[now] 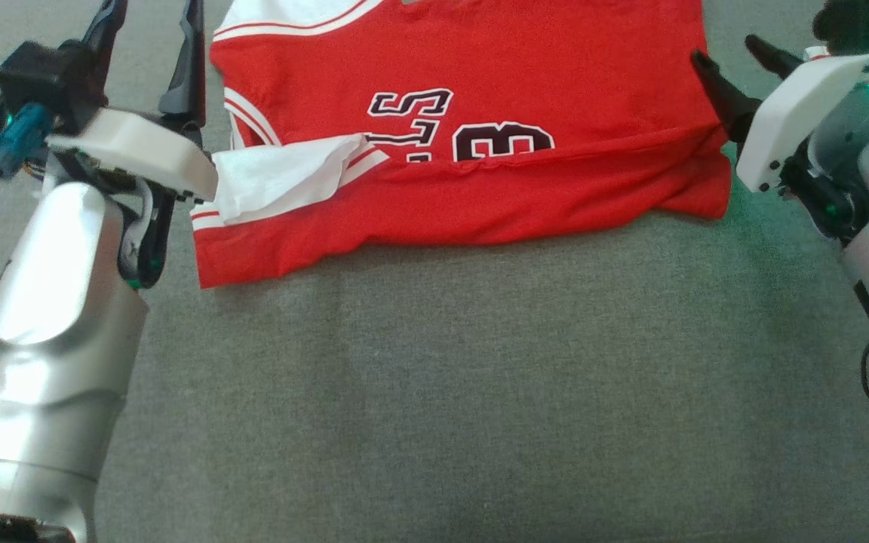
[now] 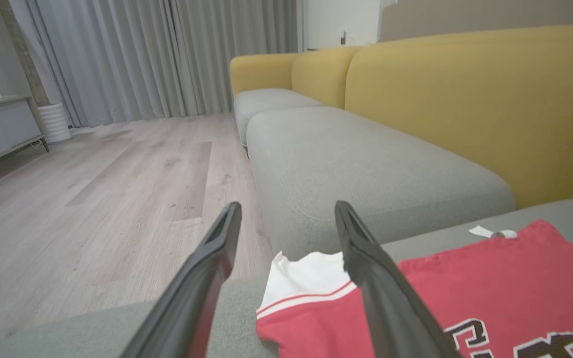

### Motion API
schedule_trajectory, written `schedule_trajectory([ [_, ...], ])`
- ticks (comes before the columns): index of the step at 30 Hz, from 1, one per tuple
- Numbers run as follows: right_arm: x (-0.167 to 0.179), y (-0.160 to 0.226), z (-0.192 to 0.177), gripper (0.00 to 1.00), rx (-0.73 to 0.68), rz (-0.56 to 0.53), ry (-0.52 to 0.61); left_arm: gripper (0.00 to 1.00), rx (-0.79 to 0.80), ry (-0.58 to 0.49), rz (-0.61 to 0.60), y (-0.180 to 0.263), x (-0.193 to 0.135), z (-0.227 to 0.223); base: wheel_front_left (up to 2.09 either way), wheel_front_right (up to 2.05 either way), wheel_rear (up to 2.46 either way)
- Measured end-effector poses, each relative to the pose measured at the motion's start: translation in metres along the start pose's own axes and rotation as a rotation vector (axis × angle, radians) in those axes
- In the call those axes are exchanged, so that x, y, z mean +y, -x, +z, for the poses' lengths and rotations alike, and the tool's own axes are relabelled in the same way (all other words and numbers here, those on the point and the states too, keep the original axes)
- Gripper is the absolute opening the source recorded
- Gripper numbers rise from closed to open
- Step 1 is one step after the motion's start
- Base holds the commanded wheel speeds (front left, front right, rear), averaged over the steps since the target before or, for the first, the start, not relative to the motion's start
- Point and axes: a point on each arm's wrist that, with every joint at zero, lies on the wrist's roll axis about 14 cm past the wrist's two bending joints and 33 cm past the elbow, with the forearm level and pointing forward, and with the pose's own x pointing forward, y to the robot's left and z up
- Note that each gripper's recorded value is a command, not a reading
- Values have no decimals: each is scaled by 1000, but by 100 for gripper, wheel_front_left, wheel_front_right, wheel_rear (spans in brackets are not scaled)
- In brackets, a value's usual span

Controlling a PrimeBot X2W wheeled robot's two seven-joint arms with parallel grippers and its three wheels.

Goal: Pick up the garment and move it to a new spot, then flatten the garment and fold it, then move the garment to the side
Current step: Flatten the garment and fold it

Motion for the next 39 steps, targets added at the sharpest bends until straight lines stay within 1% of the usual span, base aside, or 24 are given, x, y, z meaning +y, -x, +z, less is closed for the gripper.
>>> schedule_trajectory([
  [3, -2, 3, 14, 100, -93, -14, 23, 100, -86, 28, 22, 4, 3, 13, 0, 0, 0],
  [6, 1, 11, 35, 100, -215, -16, 62, 100, -162, 48, 38, 10, 6, 30, 0, 0, 0],
  [9, 6, 23, 54, 100, -330, -13, 95, 100, -207, 61, 43, 21, 4, 39, 0, 0, 0],
  [11, 8, 31, 54, 100, -380, -13, 113, 100, -224, 82, 54, 31, 3, 39, 0, 0, 0],
  [15, 7, 50, 47, 100, -455, -42, 109, 100, -250, 112, 67, 55, -2, 38, 0, 0, 0],
  [21, 9, 77, 44, 100, -557, -102, 40, 100, -291, 167, 84, 89, -22, 38, 0, 0, 0],
  [24, 15, 87, 28, 100, -566, -124, 11, 100, -279, 189, 111, 106, -28, 28, 0, 0, 0],
  [27, 24, 96, 1, 100, -552, -145, -51, 100, -248, 204, 138, 122, -32, 13, 0, 0, 0],
  [32, 45, 103, -39, 100, -497, -147, -71, 100, -182, 225, 167, 139, -37, -14, 0, 0, 0],
  [35, 46, 106, -44, 100, -499, -161, -92, 100, -147, 223, 170, 140, -39, -26, 0, 0, 0],
  [39, 45, 106, -33, 100, -520, -168, -90, 100, -47, 212, 168, 134, -40, -58, 0, 0, 0],
])
